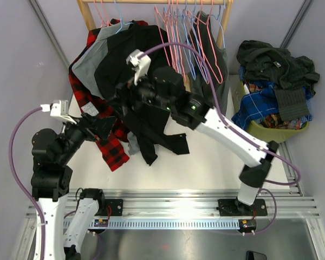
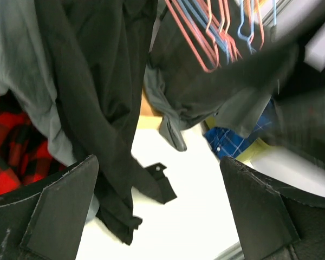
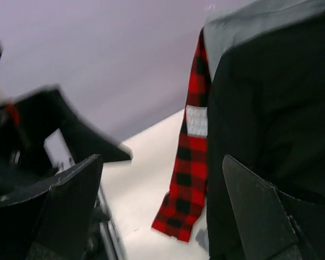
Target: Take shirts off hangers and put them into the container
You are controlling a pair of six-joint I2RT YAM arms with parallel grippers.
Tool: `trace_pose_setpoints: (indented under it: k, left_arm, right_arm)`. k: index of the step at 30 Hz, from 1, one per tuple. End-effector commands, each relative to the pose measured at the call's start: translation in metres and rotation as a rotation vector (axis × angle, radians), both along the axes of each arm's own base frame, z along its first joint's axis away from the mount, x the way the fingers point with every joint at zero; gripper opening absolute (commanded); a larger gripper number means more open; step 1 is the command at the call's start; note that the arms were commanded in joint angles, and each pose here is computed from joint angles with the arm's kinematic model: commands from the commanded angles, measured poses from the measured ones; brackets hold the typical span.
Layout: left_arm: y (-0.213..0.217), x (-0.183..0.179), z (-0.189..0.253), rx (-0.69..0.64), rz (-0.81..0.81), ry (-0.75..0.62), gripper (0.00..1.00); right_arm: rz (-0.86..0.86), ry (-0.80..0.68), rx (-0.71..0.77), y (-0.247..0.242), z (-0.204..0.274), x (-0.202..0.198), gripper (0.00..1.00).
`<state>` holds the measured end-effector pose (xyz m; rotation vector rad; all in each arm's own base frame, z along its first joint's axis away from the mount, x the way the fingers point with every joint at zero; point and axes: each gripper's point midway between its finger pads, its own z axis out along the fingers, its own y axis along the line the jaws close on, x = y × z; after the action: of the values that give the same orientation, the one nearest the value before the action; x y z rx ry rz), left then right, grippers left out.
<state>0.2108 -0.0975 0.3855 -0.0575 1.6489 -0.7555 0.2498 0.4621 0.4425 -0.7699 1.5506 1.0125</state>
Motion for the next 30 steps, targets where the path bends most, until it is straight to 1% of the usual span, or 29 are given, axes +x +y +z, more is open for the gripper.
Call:
trace_pose_setpoints:
  k: [1,2,3,4,5,6,7,8,9,11,12,14,16,18,19,20,25,29,30]
  left_arm:
    - [0.003,-0.007,-0.005,0.017,0.018,-0.023,0.99]
    - [0.006,-0.008,-0.008,0.026,0.036,-0.019,0.99]
    - [0.007,-0.010,-0.009,0.030,0.042,-0.017,0.99]
    - [0.009,-0.011,-0.012,0.035,0.053,-0.013,0.99]
    - [0.012,-0.013,-0.015,0.046,0.071,-0.014,0.99]
    - [0.012,-0.015,-0.018,0.052,0.072,-0.009,0.99]
    - [0.013,-0.016,-0.021,0.056,0.073,-0.007,0.99]
    - [0.014,-0.015,-0.032,0.062,0.080,0.016,0.99]
    - [0.014,-0.019,-0.034,0.062,0.079,0.012,0.99]
    - [0.014,-0.019,-0.049,0.064,0.080,0.039,0.99]
    - [0.016,-0.022,-0.050,0.065,0.092,0.032,0.99]
    - [0.022,-0.023,-0.055,0.068,0.127,0.037,0.99]
    - [0.025,-0.027,-0.052,0.066,0.144,0.018,0.99]
    - [0.025,-0.027,-0.051,0.068,0.144,0.020,0.99]
    - [0.025,-0.027,-0.052,0.068,0.140,0.023,0.99]
    - [0.024,-0.027,-0.051,0.066,0.135,0.021,0.99]
    - [0.023,-0.028,-0.058,0.055,0.131,0.031,0.99]
    - [0.028,-0.029,-0.055,0.052,0.165,0.021,0.99]
    - [0.030,-0.029,-0.053,0.055,0.177,0.014,0.99]
  right_arm:
    - [-0.116,0.002,0.012,0.014,0.010,0.045,0.99]
    - [-0.127,0.005,0.016,0.019,0.010,0.050,0.99]
    - [-0.132,0.022,-0.009,0.033,-0.009,0.061,1.00]
    - [-0.167,-0.002,0.045,0.031,0.015,0.067,0.99]
    - [-0.178,-0.006,0.063,0.034,0.019,0.072,0.99]
    - [-0.197,0.000,0.056,0.043,0.008,0.081,0.99]
    - [-0.208,-0.011,0.116,0.042,0.030,0.082,0.99]
    - [-0.220,-0.012,0.143,0.044,0.035,0.086,0.99]
    - [-0.239,-0.001,0.159,0.048,0.032,0.092,0.99]
    - [-0.307,0.006,0.239,0.046,0.042,0.104,0.99]
    - [-0.363,0.023,0.265,0.041,0.043,0.111,0.99]
    - [-0.416,0.057,0.295,0.042,0.035,0.121,0.99]
    - [-0.509,0.078,0.337,0.034,0.036,0.133,0.99]
    - [-0.562,0.088,0.338,0.036,0.023,0.145,1.00]
    - [-0.565,0.083,0.369,0.034,0.033,0.146,0.99]
    - [-0.560,0.085,0.362,0.042,0.024,0.149,0.99]
    - [-0.520,0.079,0.422,0.055,0.027,0.152,1.00]
    - [-0.514,0.078,0.416,0.061,0.017,0.156,0.99]
    - [-0.497,0.081,0.390,0.064,0.010,0.155,0.99]
